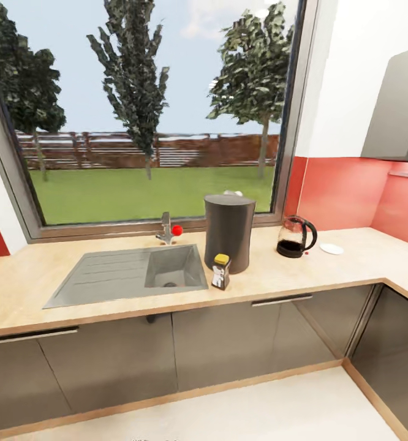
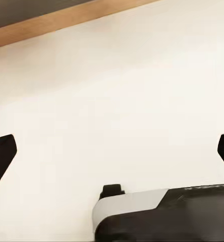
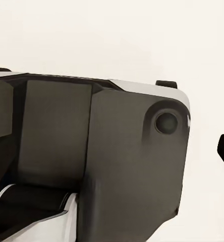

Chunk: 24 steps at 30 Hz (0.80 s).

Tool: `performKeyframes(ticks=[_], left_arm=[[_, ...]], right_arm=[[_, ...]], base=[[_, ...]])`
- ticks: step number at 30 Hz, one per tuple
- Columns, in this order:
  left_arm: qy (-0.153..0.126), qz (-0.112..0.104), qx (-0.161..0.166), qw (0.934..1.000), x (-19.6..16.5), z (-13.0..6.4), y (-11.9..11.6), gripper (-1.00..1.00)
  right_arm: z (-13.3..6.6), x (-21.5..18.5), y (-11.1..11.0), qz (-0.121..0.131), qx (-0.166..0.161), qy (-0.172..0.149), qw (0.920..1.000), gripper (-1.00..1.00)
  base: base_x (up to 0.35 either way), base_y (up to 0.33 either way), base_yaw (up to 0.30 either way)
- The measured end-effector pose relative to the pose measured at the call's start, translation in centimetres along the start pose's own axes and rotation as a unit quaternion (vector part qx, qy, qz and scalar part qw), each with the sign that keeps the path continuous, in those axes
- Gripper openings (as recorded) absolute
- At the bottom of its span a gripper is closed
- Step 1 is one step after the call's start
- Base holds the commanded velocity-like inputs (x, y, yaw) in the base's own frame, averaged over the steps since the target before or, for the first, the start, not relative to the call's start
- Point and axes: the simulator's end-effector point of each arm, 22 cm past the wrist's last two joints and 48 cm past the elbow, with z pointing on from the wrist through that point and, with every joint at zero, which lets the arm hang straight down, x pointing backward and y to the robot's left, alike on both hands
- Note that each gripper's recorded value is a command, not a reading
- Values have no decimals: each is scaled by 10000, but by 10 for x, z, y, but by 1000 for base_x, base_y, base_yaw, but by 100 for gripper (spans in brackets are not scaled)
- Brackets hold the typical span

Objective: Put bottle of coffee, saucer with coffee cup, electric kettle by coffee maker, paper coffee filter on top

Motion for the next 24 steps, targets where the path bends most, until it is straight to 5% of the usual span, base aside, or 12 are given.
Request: performKeyframes(ticks=[6,11,17,24], left_arm=[[662,-246,-163,9974,67,-16,13,100],[1814,-562,-397,9810,135,-36,34,100],[2106,-565,-339,9753,159,-47,31,100],[2091,-629,-349,9752,158,-47,26,100]], right_arm=[[0,0,0,-6,-1,-2,10000,100],[0,0,1,-3,-5,1,10000,100],[0,1,-4,1,18,7,10000,100],[0,-13,9,-77,-121,-163,9998,100]], base=[[0,0,274],[0,0,277],[42,-61,148],[137,-235,2]])
